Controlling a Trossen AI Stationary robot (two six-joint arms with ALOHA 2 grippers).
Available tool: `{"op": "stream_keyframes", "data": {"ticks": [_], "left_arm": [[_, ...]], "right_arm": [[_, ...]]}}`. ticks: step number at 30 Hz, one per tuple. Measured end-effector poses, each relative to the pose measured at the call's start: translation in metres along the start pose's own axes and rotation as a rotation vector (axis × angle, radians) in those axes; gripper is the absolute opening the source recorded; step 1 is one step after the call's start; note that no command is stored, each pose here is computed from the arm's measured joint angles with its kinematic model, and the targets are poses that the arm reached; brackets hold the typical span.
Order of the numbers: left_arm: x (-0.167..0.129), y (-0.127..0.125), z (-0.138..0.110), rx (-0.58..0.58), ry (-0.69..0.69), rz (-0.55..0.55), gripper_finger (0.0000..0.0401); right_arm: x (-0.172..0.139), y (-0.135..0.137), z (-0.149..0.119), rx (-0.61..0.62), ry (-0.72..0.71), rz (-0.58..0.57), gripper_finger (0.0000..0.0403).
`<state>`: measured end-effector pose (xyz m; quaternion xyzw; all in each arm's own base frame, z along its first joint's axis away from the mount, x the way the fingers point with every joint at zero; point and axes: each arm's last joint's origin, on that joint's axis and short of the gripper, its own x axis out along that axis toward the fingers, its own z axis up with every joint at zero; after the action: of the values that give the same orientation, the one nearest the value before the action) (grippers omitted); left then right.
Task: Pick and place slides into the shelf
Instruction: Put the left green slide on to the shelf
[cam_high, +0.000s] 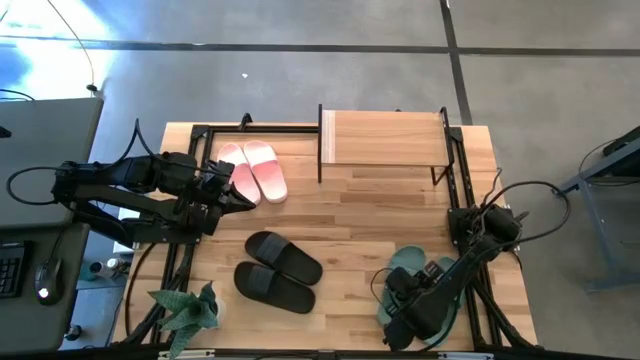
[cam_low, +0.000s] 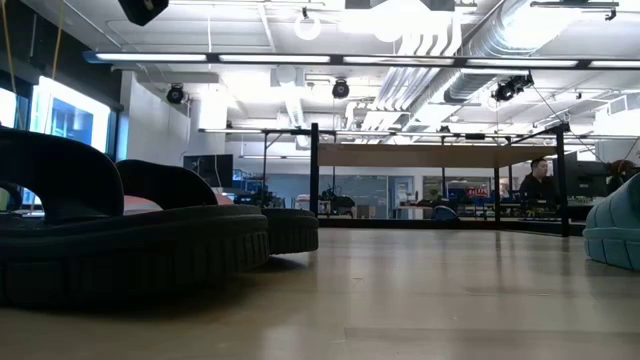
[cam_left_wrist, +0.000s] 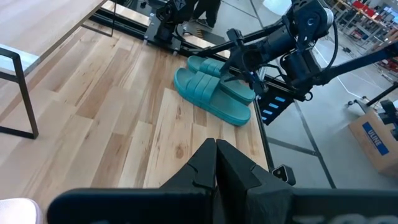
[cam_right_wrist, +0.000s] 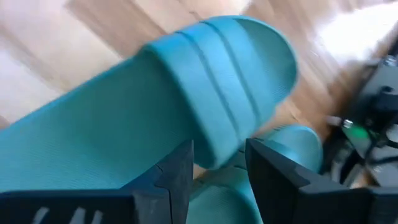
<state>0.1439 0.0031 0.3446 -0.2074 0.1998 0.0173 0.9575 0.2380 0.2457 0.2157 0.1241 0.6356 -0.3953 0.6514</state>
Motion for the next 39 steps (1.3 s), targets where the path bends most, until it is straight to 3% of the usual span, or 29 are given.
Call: {"op": "stream_keyframes", "data": {"ticks": [7, 20, 28, 39], "left_arm": [[0.000, 0.000, 0.000, 0.000, 0.000, 0.000, 0.0001], [0.000, 0.000, 0.000, 0.000, 0.000, 0.000, 0.0001], [0.000, 0.000, 0.000, 0.000, 0.000, 0.000, 0.0001], [0.000, 0.000, 0.000, 0.000, 0.001, 0.000, 0.0001]], "right_arm": [[0.000, 0.004, 0.001, -0.006, -0.054, 0.042, 0.0138], [0.032, 0.026, -0.005, -0.075, 0.007, -0.083, 0.0138], [0.035, 0.021, -0.004, -0.083, 0.008, -0.175, 0.0138], [0.036, 0.022, -0.001, -0.111, -0.046, -0.172, 0.0135]]}}
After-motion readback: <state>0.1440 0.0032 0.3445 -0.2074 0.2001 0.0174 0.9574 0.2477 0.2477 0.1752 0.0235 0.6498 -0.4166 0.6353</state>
